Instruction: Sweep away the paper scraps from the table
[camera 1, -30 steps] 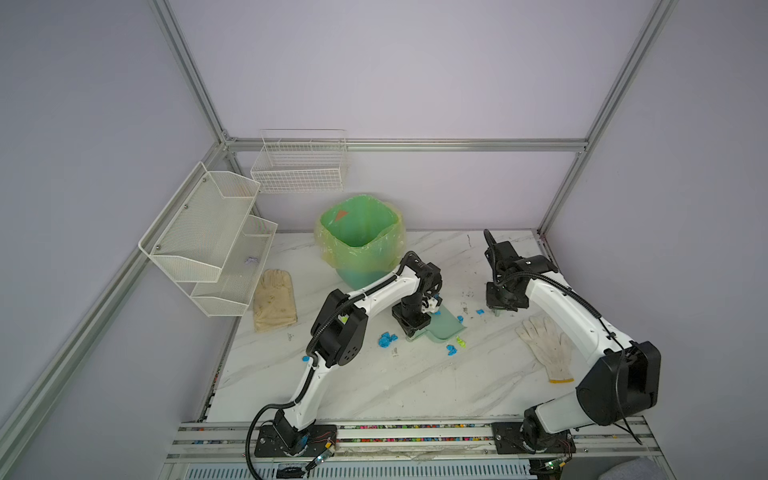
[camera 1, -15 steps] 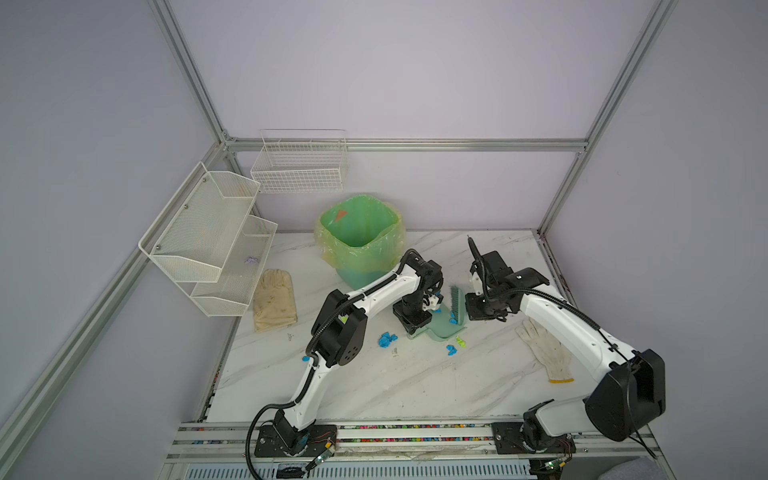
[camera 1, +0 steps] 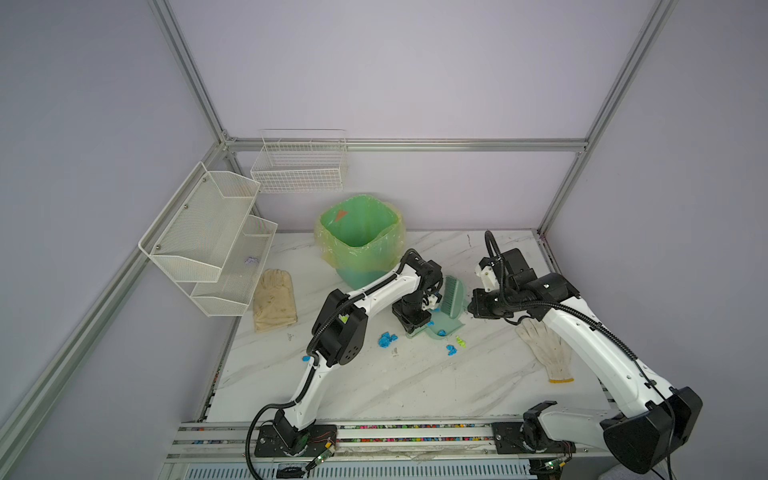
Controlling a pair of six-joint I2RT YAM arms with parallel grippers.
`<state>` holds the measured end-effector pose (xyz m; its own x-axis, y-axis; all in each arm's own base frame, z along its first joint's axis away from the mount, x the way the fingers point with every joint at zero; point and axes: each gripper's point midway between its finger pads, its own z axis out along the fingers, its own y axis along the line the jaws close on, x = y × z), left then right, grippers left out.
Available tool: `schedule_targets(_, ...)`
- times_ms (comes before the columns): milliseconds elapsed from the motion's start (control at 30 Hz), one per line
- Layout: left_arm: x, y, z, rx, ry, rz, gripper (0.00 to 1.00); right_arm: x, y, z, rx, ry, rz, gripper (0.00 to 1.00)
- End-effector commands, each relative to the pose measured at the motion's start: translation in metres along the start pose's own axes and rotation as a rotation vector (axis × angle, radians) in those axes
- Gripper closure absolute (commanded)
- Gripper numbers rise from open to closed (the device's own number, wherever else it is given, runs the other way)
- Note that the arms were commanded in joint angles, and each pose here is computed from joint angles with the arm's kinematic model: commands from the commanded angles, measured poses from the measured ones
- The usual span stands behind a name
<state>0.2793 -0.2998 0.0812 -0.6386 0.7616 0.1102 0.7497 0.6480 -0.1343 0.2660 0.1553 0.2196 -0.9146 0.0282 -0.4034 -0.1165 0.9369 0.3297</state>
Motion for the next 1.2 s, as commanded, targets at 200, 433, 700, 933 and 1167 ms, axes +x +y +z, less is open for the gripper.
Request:
schedule_targets(200, -0.022, -0.006, -0.065, -0.026, -0.221, -0.069, 1.0, -0.047, -0.012, -0.019, 0.075, -0.15, 0.066, 1.0)
schedule_targets(433, -0.027, -0.007, -0.082, 0.015, -0.276, -0.148, 1.0, -0.069, -0.015, -0.024, 0.038, -0.198, 0.096, 1.0)
schedule_targets(700, -0.032, -0.007, -0.09, 0.026, -0.305, -0.191, 1.0, -0.077, -0.044, -0.021, 0.044, -0.218, 0.147, 1.0)
schedule_targets(933, -0.036, -0.004, -0.101, 0.016, -0.337, -0.229, 1.0, -0.087, -0.054, -0.024, 0.045, -0.253, 0.174, 1.0)
schedule_targets(1167, -0.039, -0.01, -0.114, 0.066, -0.373, -0.282, 1.0, -0.095, -0.07, -0.036, 0.093, -0.318, 0.219, 1.0)
